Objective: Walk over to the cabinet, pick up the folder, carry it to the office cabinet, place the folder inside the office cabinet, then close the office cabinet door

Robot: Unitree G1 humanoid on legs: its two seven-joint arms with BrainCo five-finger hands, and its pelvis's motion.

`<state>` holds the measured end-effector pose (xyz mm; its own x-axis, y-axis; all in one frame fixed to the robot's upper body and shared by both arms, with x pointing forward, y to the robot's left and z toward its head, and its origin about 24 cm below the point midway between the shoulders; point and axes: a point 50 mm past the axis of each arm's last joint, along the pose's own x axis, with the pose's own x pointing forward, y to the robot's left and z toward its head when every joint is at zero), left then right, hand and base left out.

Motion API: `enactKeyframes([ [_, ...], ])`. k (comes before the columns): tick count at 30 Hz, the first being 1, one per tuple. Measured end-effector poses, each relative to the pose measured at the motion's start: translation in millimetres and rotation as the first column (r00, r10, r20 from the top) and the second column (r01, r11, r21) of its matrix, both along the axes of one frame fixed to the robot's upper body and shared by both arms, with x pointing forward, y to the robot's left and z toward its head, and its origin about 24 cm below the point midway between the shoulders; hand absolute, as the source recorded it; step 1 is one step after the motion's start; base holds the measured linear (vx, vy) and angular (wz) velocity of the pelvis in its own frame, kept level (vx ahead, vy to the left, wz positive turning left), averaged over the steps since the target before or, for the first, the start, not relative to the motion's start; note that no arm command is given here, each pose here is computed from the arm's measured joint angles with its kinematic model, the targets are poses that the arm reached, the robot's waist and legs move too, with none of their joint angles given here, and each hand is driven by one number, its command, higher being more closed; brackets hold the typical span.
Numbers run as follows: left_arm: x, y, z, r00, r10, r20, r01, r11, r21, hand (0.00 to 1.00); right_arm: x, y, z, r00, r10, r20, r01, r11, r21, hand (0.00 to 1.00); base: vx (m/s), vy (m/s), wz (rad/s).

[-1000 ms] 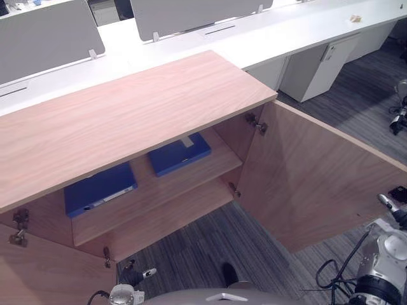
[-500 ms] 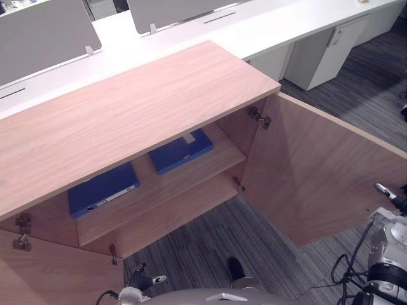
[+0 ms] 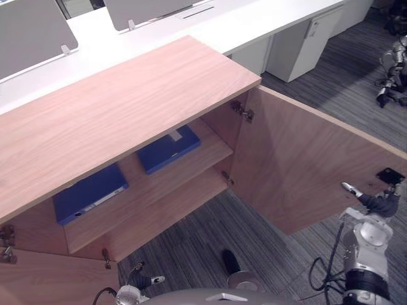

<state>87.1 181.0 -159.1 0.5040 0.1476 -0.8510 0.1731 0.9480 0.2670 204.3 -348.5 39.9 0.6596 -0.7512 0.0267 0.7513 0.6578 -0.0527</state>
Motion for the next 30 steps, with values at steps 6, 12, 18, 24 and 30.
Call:
enactKeyframes([
  [6,5.7,3.4,-0.1,1.000,-0.031,-0.005,0.031,0.999,0.024,0.00,-23.7,65.8,-20.5,0.980,0.194,-0.033,-0.193,0.981,0.028,0.00,-0.05,-0.079,-0.40],
  [12,9.5,1.2,-1.1,0.999,-0.051,-0.017,0.051,0.998,0.034,0.00,-47.1,126.7,-32.2,0.894,0.441,-0.075,-0.435,0.896,0.084,0.00,-0.04,-0.088,-0.43],
  [18,28.7,-4.1,3.0,0.989,-0.147,0.016,0.146,0.988,0.054,0.00,-59.5,171.7,-34.4,0.647,0.733,-0.213,-0.744,0.667,0.037,0.00,-0.15,-0.121,-0.20],
  [24,41.5,-8.6,6.4,0.972,-0.234,0.035,0.231,0.970,0.077,0.00,-64.0,191.0,-17.2,0.416,0.849,-0.327,-0.907,0.411,-0.085,0.00,-0.12,-0.062,0.19],
  [30,34.4,7.8,5.8,0.968,-0.253,0.002,0.251,0.961,0.117,0.00,-60.5,194.2,-17.8,0.308,0.875,-0.373,-0.951,0.296,-0.090,0.00,-0.03,-0.005,0.42],
])
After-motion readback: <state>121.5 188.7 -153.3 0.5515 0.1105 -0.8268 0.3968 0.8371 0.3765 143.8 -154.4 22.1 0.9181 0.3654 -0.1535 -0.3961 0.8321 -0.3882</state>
